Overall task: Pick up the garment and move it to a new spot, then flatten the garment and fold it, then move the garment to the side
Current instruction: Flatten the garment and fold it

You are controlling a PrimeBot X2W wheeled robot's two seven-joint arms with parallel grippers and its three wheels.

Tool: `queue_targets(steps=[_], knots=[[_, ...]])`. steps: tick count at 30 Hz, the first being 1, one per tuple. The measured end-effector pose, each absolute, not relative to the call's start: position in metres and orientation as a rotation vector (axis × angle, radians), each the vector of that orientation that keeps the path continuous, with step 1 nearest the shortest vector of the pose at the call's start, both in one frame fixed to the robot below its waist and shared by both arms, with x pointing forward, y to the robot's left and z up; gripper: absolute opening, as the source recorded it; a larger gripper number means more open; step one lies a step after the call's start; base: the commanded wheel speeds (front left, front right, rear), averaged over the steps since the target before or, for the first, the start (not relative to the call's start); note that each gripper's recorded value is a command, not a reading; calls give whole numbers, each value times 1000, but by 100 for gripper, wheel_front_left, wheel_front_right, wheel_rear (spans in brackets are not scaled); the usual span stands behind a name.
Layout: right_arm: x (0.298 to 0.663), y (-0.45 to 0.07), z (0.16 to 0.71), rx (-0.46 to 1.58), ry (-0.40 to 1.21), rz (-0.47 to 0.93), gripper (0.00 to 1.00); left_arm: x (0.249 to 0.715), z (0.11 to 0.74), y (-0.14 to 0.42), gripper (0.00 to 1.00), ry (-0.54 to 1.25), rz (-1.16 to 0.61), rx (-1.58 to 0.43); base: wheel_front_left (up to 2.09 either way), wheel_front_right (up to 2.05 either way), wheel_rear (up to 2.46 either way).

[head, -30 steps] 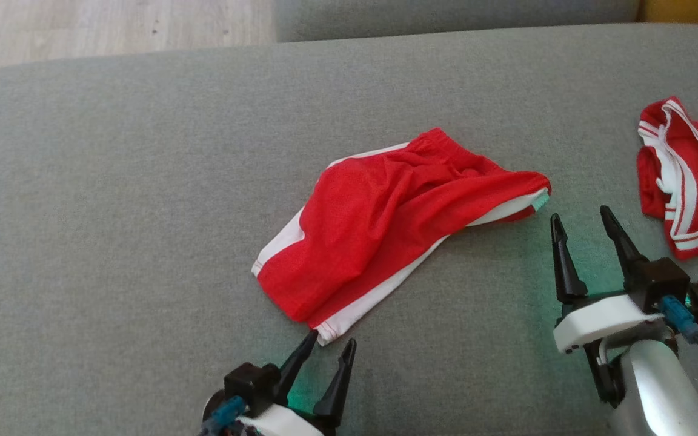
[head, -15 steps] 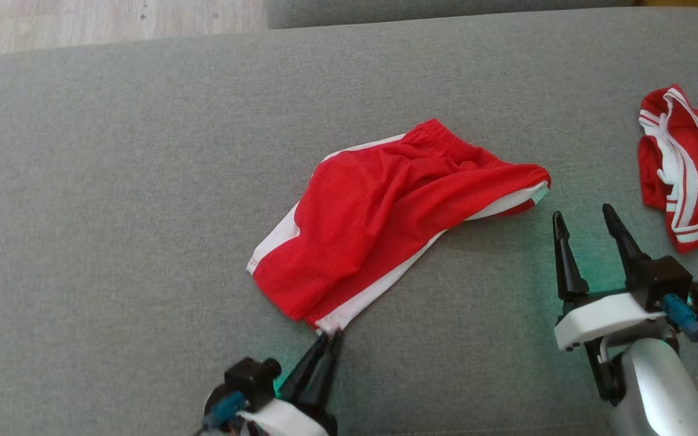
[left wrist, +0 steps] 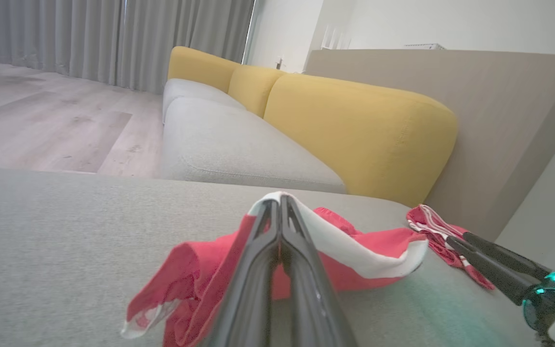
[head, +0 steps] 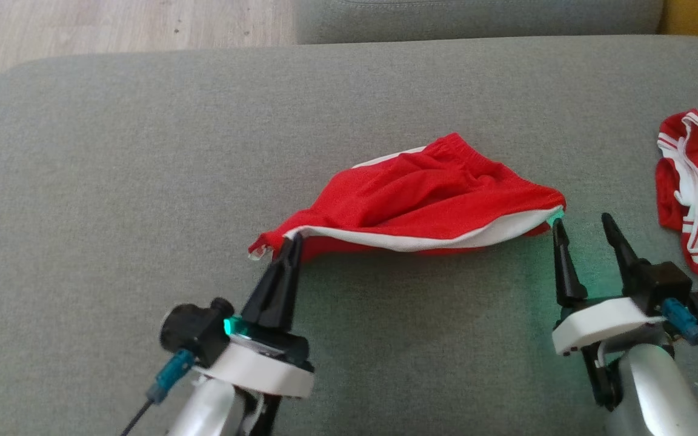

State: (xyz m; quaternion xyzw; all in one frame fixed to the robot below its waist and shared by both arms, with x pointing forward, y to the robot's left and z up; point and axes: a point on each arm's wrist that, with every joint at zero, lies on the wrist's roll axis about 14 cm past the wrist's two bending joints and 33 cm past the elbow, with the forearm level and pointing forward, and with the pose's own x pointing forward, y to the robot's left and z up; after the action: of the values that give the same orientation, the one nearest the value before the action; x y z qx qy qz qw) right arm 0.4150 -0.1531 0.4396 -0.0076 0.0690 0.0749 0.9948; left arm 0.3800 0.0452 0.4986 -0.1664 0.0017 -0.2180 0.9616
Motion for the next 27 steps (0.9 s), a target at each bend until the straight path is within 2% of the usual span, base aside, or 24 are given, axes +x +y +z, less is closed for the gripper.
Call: queue_targets(steps=[9, 12, 17, 18, 19, 20, 27], knots=[[411, -147, 430, 24, 166, 159, 100, 410, 480, 77, 0, 42, -365, -250, 0, 0, 0], [410, -147, 424, 34, 184, 158, 100, 423, 455, 95, 0, 112, -311, -216, 0, 0, 0], [413, -155, 423, 51, 184, 133, 100, 420, 404, 107, 1, 272, -266, -165, 0, 0, 0], [413, -156, 423, 54, 184, 128, 100, 419, 397, 108, 37, 294, -258, -165, 0, 0, 0], [413, -157, 423, 56, 184, 124, 100, 417, 392, 109, 97, 311, -257, -155, 0, 0, 0], [412, -158, 424, 59, 182, 122, 100, 416, 390, 110, 100, 318, -248, -144, 0, 0, 0], [408, -153, 451, 80, 104, 133, 100, 405, 414, 138, 100, 231, -109, -108, 0, 0, 0]])
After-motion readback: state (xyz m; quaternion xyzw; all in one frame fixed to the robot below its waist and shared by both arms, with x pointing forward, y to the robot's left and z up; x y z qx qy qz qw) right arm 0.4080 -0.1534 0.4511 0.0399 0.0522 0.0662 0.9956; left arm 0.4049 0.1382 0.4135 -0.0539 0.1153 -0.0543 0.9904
